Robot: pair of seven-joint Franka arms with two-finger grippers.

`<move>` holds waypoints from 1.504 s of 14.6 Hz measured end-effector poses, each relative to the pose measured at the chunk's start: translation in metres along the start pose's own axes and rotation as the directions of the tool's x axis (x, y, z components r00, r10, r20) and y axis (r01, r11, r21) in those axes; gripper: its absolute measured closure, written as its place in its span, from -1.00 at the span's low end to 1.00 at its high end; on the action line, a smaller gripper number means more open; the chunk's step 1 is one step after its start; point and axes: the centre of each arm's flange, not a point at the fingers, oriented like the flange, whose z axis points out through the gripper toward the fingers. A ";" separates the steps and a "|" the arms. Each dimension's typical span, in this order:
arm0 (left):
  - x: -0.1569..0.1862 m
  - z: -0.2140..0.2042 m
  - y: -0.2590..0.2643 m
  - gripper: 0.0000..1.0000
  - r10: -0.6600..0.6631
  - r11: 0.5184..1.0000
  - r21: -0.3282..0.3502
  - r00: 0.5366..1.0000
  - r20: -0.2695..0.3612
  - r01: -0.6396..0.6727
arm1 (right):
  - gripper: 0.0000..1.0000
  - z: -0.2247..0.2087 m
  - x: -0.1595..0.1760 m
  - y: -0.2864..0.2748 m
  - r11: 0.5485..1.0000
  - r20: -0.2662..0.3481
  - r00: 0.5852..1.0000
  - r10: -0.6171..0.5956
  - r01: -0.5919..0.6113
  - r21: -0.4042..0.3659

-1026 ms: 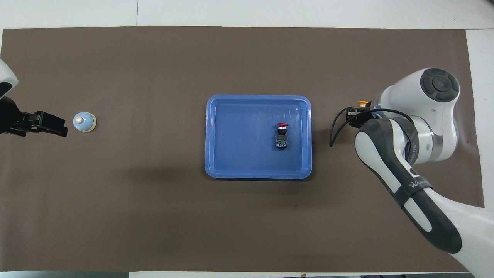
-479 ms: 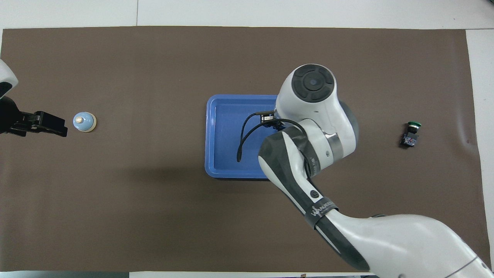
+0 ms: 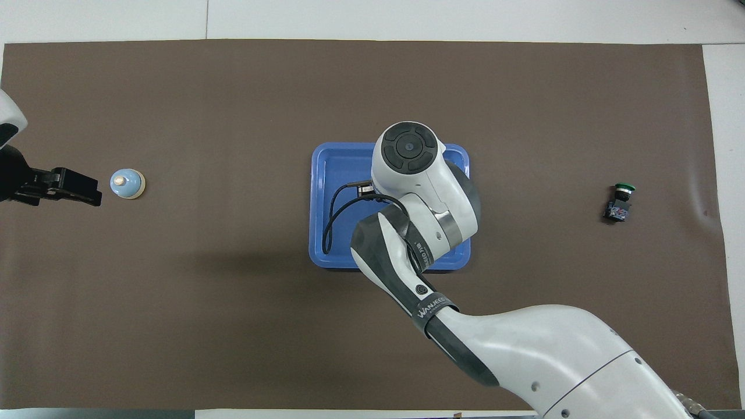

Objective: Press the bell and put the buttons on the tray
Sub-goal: 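Place the yellow button in the tray beside the red one, then reach the right gripper to the green-capped button and grasp it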

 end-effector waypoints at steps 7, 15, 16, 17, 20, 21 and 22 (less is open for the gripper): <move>0.000 0.000 0.000 -1.00 0.000 1.000 0.000 1.000 0.000 0.000 | 0.15 0.025 -0.031 -0.015 0.999 -0.021 0.999 -0.031 0.031 0.012; 0.000 0.000 0.000 -1.00 0.000 1.000 0.000 1.000 0.000 0.000 | -1.00 -0.088 -0.011 0.052 0.978 -0.001 0.978 0.207 -0.207 -0.015; 0.000 0.000 0.000 -1.00 0.000 1.000 0.000 1.000 0.000 0.000 | -1.00 -0.114 -0.003 0.092 0.972 -0.005 0.972 0.236 -0.236 -0.015; 0.000 0.000 0.000 -1.00 0.000 1.000 0.000 1.000 0.000 0.000 | -1.00 -0.136 0.003 0.137 0.967 -0.007 0.967 0.255 -0.255 -0.016; 0.000 0.000 0.000 -1.00 0.000 1.000 0.000 1.000 0.000 0.000 | -1.00 -0.153 0.016 0.271 0.961 0.004 0.961 0.276 -0.276 -0.028; 0.000 0.000 0.000 -1.00 0.000 1.000 0.000 1.000 0.000 0.000 | -1.00 -0.146 0.015 0.310 0.961 0.015 0.962 0.273 -0.273 -0.042; 0.000 0.000 0.000 -1.00 0.000 1.000 0.000 1.000 0.000 0.000 | -1.00 -0.137 0.011 0.343 0.962 0.032 0.962 0.270 -0.268 -0.057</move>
